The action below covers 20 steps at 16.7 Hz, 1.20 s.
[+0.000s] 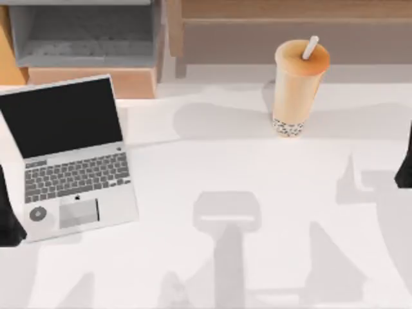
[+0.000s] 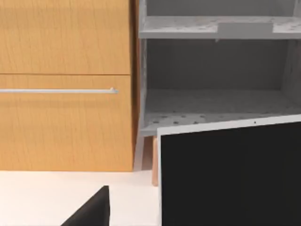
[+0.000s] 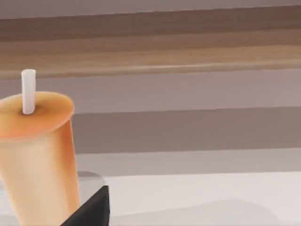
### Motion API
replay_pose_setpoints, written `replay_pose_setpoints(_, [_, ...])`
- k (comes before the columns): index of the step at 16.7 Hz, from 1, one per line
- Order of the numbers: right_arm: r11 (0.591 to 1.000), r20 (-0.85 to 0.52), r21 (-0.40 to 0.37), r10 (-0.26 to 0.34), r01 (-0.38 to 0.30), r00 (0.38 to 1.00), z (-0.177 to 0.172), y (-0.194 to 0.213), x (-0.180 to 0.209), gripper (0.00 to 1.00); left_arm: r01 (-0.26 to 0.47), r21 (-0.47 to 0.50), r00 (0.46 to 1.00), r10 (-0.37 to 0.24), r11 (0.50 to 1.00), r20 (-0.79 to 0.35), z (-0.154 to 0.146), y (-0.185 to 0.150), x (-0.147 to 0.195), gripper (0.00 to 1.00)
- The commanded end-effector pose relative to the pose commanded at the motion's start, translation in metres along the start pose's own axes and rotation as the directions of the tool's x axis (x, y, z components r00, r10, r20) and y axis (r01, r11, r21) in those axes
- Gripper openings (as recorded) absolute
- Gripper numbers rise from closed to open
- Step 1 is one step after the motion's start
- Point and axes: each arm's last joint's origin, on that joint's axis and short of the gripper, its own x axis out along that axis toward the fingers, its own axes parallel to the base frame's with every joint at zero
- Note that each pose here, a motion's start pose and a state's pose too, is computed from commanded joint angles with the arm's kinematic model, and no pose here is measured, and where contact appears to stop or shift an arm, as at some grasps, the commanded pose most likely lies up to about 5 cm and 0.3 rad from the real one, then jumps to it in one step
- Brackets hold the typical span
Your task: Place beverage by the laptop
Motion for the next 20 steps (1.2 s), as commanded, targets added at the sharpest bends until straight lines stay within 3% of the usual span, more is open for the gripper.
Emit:
replay_pose_setpoints(7, [1.0, 0.004, -0.024, -0.008, 0.008, 1.0, -0.016, 0.058, 0.057, 1.0, 0.0, 0.0, 1.0, 0.0, 1.0, 0.0, 0.0, 0.0, 0.0, 1.0])
replay_pose_setpoints(14, [0.998, 0.05, -0.054, -0.017, 0.02, 0.999, -0.067, 0.115, 0.098, 1.0, 0.0, 0.0, 1.0, 0.0, 1.0, 0.0, 0.0, 0.0, 0.0, 1.0])
replay_pose_setpoints(20, [0.997, 0.091, -0.062, -0.03, 0.035, 0.995, -0.103, 0.138, 0.111, 1.0, 0.0, 0.0, 1.0, 0.0, 1.0, 0.0, 0.0, 0.0, 0.0, 1.0])
